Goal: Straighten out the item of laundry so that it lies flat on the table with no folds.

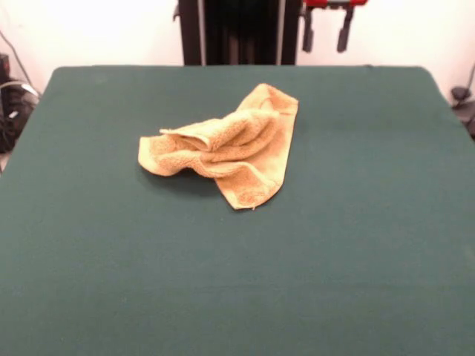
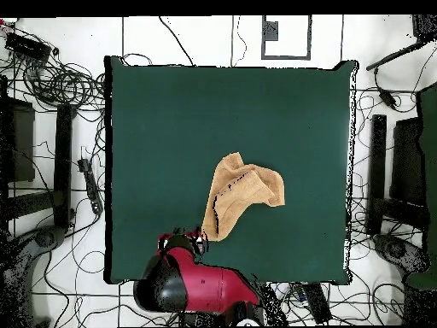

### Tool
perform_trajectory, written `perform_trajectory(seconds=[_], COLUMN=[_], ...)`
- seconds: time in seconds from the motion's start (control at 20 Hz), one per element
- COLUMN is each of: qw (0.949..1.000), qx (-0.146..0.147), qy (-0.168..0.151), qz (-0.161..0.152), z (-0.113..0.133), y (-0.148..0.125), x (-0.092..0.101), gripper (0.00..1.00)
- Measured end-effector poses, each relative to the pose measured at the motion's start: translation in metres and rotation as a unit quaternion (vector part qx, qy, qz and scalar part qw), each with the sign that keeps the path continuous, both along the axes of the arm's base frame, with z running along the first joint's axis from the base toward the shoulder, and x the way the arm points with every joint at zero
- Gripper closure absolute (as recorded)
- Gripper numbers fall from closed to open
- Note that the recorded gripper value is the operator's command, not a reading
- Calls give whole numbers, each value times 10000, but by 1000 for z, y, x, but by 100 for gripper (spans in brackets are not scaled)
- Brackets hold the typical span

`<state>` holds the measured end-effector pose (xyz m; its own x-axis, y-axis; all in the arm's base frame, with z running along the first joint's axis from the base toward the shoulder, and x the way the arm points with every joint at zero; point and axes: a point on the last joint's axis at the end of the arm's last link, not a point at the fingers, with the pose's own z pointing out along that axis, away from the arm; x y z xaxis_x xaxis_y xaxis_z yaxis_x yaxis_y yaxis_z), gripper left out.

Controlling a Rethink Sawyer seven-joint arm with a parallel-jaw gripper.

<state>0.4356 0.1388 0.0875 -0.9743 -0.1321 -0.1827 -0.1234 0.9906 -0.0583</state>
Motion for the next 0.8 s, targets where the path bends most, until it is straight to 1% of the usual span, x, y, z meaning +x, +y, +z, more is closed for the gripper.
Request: perform_trajectory(seconds=[0.2, 0.5, 0.65, 0.8], qw=[9999, 9996, 9995, 9994], qx=[-6, -44, -104, -153], qy=[120, 205, 220, 175], qz=[-60, -175, -222, -270], z=[-20, -47, -50, -47], y=[-6, -17, -23, -30], x=[-7, -18, -21, -19], gripper=[0, 0, 0, 0])
